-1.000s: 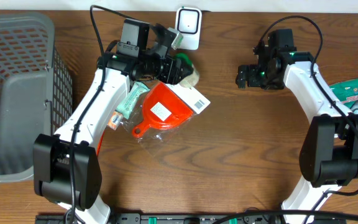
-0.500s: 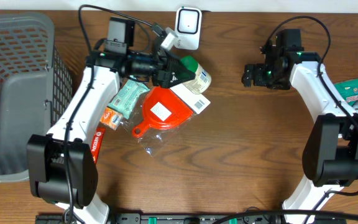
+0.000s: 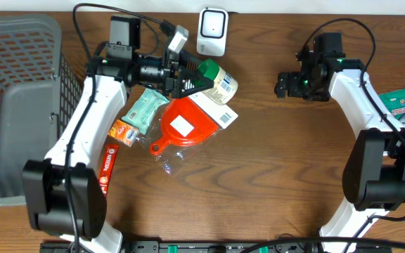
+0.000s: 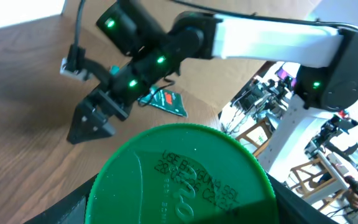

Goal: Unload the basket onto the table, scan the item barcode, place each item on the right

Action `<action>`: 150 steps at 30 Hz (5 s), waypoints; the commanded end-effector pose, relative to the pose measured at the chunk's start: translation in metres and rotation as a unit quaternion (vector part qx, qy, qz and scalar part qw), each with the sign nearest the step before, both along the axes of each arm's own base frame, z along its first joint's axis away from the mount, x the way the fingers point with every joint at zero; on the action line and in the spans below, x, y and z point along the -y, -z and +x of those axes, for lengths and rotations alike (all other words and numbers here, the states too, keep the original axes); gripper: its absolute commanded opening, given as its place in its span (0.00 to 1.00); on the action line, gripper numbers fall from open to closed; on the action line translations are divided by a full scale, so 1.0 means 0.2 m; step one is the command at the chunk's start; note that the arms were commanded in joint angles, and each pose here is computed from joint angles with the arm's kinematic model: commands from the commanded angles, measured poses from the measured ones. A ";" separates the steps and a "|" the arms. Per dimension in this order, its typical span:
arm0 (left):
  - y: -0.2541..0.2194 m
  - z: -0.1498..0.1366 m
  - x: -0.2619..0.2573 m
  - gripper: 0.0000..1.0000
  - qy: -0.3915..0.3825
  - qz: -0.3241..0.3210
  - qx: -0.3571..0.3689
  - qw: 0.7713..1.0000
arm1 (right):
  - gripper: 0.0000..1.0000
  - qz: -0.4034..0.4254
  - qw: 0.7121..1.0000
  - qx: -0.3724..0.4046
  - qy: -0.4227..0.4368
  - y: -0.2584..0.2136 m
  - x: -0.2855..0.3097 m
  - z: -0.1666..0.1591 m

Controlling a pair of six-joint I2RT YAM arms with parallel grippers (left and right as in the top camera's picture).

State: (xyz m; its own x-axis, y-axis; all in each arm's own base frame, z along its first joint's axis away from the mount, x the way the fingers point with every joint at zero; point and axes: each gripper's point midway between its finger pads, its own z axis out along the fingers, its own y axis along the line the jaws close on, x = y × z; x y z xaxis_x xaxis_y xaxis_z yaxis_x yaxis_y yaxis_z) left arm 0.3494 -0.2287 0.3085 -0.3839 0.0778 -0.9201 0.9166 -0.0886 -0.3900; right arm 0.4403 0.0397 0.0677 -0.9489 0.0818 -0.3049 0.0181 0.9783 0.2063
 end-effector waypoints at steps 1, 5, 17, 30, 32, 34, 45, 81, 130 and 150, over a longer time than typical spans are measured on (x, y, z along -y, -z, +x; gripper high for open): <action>-0.19 -0.12 -0.02 0.07 0.023 -0.024 0.036 0.999 | 0.99 -0.002 1.000 0.023 -0.002 -0.08 0.02 0.03; -0.26 -0.16 -0.03 0.07 0.023 -0.026 0.050 0.998 | 0.99 -0.002 1.000 0.023 -0.002 -0.08 0.02 0.03; -0.34 -0.22 -0.03 0.07 0.023 -0.025 0.044 0.998 | 0.99 -0.002 1.000 0.017 -0.002 -0.08 0.02 0.01; -0.48 -0.27 -0.04 0.07 0.024 -0.029 0.075 0.997 | 0.99 -0.002 1.000 0.015 -0.002 -0.08 0.02 0.01; -0.48 -0.28 -0.04 0.07 0.024 -0.029 0.076 0.996 | 0.99 -0.002 1.000 0.014 -0.002 -0.08 0.02 0.01; -0.48 -0.28 -0.04 0.07 0.024 -0.029 0.076 0.996 | 0.99 -0.002 1.000 0.013 -0.002 -0.08 0.02 0.00; -0.48 -0.28 -0.04 0.07 0.024 -0.029 0.076 0.996 | 0.99 -0.002 1.000 0.011 -0.002 -0.07 0.02 0.00; -0.23 0.17 -0.05 0.07 -0.172 0.058 0.044 0.982 | 0.99 0.010 1.000 0.011 -0.007 -0.08 -0.01 0.00; 0.23 0.61 -0.04 0.07 -0.280 0.058 -0.263 0.922 | 0.99 0.543 0.831 0.042 -0.114 -0.86 -0.58 0.06; 0.20 0.67 -0.06 0.07 -0.311 -0.009 -0.485 0.817 | 0.99 0.479 0.857 0.126 -0.142 -0.82 -0.60 0.14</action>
